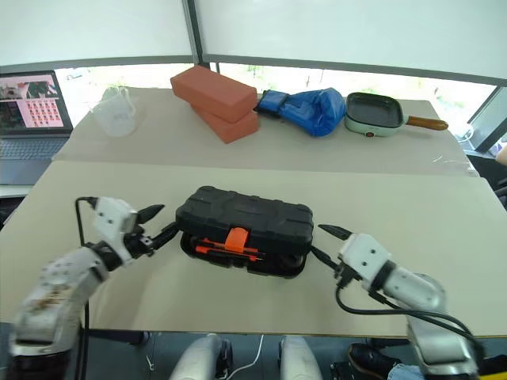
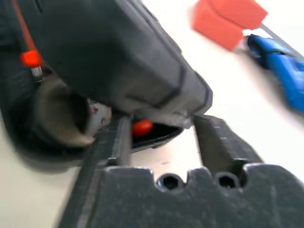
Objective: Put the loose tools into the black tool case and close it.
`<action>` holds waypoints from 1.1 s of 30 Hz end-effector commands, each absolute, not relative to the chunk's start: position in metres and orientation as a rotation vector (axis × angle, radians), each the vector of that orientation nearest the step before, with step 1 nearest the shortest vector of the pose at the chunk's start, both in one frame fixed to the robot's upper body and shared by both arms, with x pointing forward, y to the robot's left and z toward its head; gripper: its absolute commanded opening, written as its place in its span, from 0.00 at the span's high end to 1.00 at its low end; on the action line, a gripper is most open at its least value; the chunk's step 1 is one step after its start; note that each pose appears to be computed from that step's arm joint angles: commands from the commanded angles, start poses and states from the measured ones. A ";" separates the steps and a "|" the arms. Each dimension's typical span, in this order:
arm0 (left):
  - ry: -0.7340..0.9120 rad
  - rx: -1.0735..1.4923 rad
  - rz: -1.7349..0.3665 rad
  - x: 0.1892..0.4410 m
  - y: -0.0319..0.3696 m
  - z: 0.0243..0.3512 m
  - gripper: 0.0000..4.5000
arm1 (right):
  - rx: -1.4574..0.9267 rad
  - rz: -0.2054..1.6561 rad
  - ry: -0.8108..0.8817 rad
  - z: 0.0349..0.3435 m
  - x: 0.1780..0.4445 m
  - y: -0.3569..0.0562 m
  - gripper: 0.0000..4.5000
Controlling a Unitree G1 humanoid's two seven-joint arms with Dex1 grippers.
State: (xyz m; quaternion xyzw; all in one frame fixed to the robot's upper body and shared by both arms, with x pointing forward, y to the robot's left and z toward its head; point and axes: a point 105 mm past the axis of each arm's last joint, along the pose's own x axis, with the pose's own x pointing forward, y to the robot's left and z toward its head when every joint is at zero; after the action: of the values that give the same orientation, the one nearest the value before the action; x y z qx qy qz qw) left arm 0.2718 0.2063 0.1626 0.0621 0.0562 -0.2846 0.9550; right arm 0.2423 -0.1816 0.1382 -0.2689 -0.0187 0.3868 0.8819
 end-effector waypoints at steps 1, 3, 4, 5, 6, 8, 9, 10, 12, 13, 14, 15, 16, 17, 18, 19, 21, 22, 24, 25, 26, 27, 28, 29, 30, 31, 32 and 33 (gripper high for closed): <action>0.224 -0.003 -0.763 0.247 0.210 0.188 0.17 | -0.471 1.004 0.058 0.147 0.206 -0.173 0.32; 0.273 -0.002 -0.767 0.251 0.221 0.190 0.17 | -0.458 1.085 0.140 0.135 0.193 -0.169 0.32; 0.303 0.010 -0.765 0.255 0.225 0.188 0.17 | -0.463 1.109 0.174 0.129 0.190 -0.168 0.32; 0.324 0.021 -0.773 0.259 0.227 0.187 0.17 | -0.477 1.129 0.192 0.125 0.188 -0.167 0.32; 0.354 0.056 -0.790 0.262 0.230 0.183 0.17 | -0.485 1.150 0.216 0.120 0.186 -0.166 0.32; 0.355 0.155 -0.815 0.283 0.234 0.180 0.15 | -0.488 1.197 0.231 0.114 0.183 -0.159 0.44; 0.350 0.193 -0.821 0.291 0.235 0.179 0.15 | -0.484 1.208 0.236 0.112 0.183 -0.156 0.48; 0.325 0.232 -0.818 0.307 0.234 0.179 0.21 | -0.482 1.222 0.236 0.111 0.183 -0.153 0.57; 0.294 0.290 -0.837 0.328 0.229 0.180 0.32 | -0.491 1.235 0.240 0.108 0.186 -0.149 0.71; 0.283 0.321 -0.860 0.337 0.223 0.180 0.40 | -0.501 1.239 0.243 0.105 0.188 -0.148 0.78; 0.272 0.361 -0.889 0.348 0.215 0.180 0.50 | -0.508 1.238 0.246 0.102 0.192 -0.148 0.88; 0.266 0.392 -0.910 0.356 0.209 0.180 0.57 | -0.512 1.238 0.248 0.100 0.195 -0.147 0.93; 0.255 0.438 -0.932 0.367 0.200 0.179 0.64 | -0.515 1.233 0.249 0.097 0.199 -0.147 1.00; 0.249 0.472 -0.949 0.374 0.194 0.178 0.73 | -0.517 1.231 0.250 0.095 0.202 -0.147 1.00; 0.241 0.506 -0.980 0.381 0.185 0.176 0.81 | -0.526 1.233 0.249 0.092 0.205 -0.147 1.00; 0.237 0.531 -1.004 0.385 0.179 0.174 0.87 | -0.532 1.236 0.249 0.090 0.207 -0.147 1.00; 0.209 0.568 -1.031 0.398 0.159 0.171 1.00 | -0.532 1.233 0.240 0.086 0.212 -0.144 1.00; 0.204 0.583 -1.049 0.402 0.149 0.168 1.00 | -0.529 1.227 0.236 0.085 0.215 -0.142 1.00; 0.209 0.604 -1.095 0.404 0.138 0.162 1.00 | -0.544 1.193 0.228 0.082 0.222 -0.142 1.00; 0.212 0.622 -1.122 0.402 0.134 0.158 1.00 | -0.550 1.167 0.222 0.081 0.226 -0.143 1.00; 0.222 0.643 -1.153 0.399 0.133 0.154 1.00 | -0.551 1.133 0.214 0.083 0.232 -0.144 1.00; 0.233 0.663 -1.189 0.394 0.132 0.150 1.00 | -0.547 1.106 0.204 0.085 0.238 -0.145 1.00; 0.251 0.674 -1.237 0.387 0.133 0.146 1.00 | -0.551 1.073 0.187 0.088 0.244 -0.147 1.00; 0.270 0.678 -1.276 0.380 0.136 0.142 1.00 | -0.559 1.041 0.170 0.092 0.251 -0.149 1.00; 0.295 0.677 -1.311 0.373 0.139 0.138 1.00 | -0.564 1.001 0.159 0.095 0.259 -0.152 1.00; 0.311 0.675 -1.331 0.369 0.142 0.136 1.00 | -0.568 0.968 0.152 0.097 0.266 -0.155 1.00; 0.327 0.669 -1.351 0.364 0.145 0.135 1.00 | -0.574 0.947 0.148 0.099 0.271 -0.158 1.00; 0.337 0.664 -1.364 0.360 0.147 0.134 1.00 | -0.577 0.936 0.145 0.100 0.273 -0.159 1.00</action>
State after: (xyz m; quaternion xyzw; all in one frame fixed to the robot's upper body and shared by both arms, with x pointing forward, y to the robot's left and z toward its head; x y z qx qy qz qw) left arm 0.3747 0.1609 0.1429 0.3050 0.1427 -0.5672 0.7516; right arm 0.2586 -0.1527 0.0777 -0.2559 0.1084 0.4822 0.8308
